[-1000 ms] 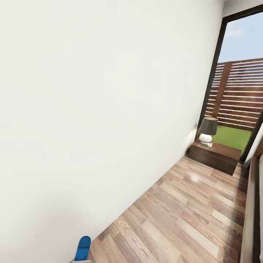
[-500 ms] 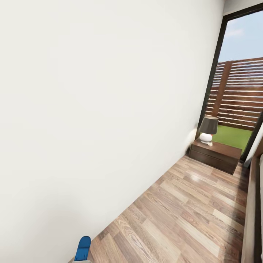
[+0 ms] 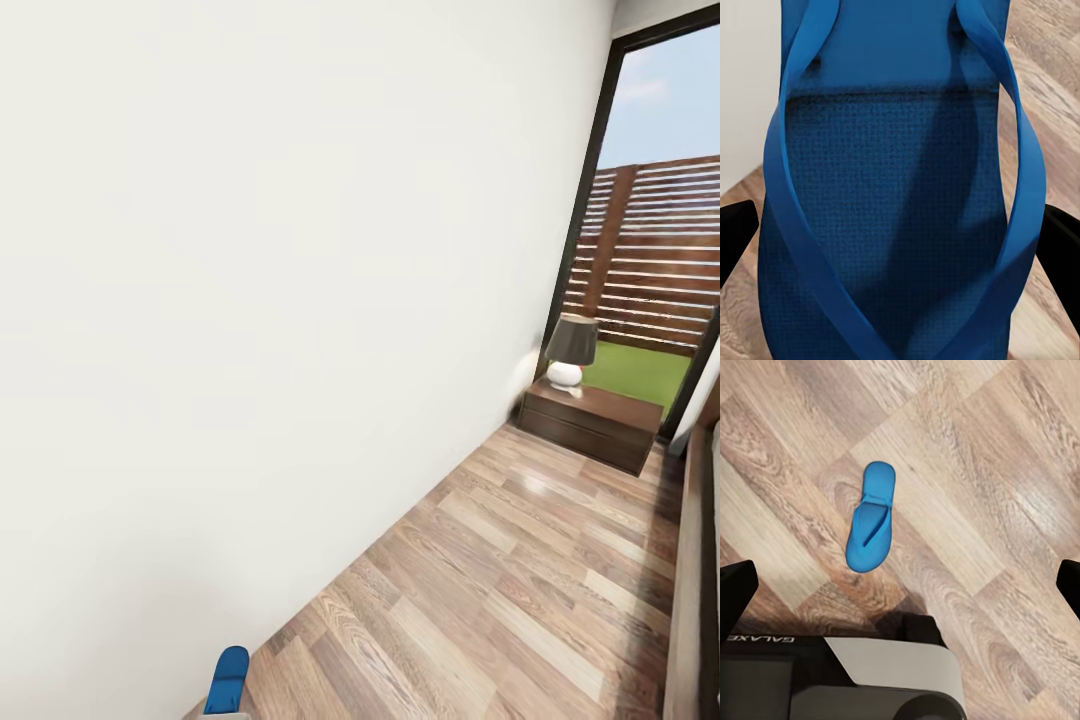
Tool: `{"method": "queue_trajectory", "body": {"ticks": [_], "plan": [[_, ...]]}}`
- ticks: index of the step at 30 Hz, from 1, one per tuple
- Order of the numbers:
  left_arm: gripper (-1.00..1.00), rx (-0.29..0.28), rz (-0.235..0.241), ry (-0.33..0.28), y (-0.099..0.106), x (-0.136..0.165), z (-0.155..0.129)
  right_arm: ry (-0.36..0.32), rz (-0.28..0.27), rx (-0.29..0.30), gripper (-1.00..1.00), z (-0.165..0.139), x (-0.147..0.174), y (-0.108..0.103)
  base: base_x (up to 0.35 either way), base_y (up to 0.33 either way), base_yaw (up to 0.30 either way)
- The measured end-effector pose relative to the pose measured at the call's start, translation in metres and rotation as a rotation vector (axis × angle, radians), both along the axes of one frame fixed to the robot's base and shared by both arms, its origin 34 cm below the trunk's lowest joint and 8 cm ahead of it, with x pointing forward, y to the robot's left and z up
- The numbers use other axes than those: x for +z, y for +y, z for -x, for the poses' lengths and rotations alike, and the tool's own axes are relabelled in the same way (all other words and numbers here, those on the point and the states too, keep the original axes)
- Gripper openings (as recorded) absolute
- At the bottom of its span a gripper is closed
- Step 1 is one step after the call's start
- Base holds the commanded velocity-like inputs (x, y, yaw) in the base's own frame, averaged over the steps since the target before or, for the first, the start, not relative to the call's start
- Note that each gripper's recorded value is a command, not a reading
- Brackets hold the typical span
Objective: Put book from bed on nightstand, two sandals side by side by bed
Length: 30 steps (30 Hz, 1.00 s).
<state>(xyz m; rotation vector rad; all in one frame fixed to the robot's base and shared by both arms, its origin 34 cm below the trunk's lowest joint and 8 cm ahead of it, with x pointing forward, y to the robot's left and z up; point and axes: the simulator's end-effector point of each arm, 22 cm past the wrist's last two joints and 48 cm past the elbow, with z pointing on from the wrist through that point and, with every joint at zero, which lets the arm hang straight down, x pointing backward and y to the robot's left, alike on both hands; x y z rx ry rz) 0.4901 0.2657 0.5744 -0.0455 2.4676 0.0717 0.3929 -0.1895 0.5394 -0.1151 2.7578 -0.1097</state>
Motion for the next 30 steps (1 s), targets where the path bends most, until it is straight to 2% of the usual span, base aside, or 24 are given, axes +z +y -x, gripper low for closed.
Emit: {"method": "queue_trajectory", "body": {"ticks": [21, 30], "plan": [[-1.00, -0.036, -0.010, 0.000, -0.005, -0.032, -0.003, -0.015, -0.002, -0.002, 1.00, -0.003, -0.032, 0.000, 0.000, 0.000, 0.000], [-1.00, -0.037, -0.014, 0.055, -0.003, -0.054, 0.007, -0.016, -0.002, -0.002, 1.00, -0.002, -0.047, 0.000, 0.000, 0.000, 0.000]]}}
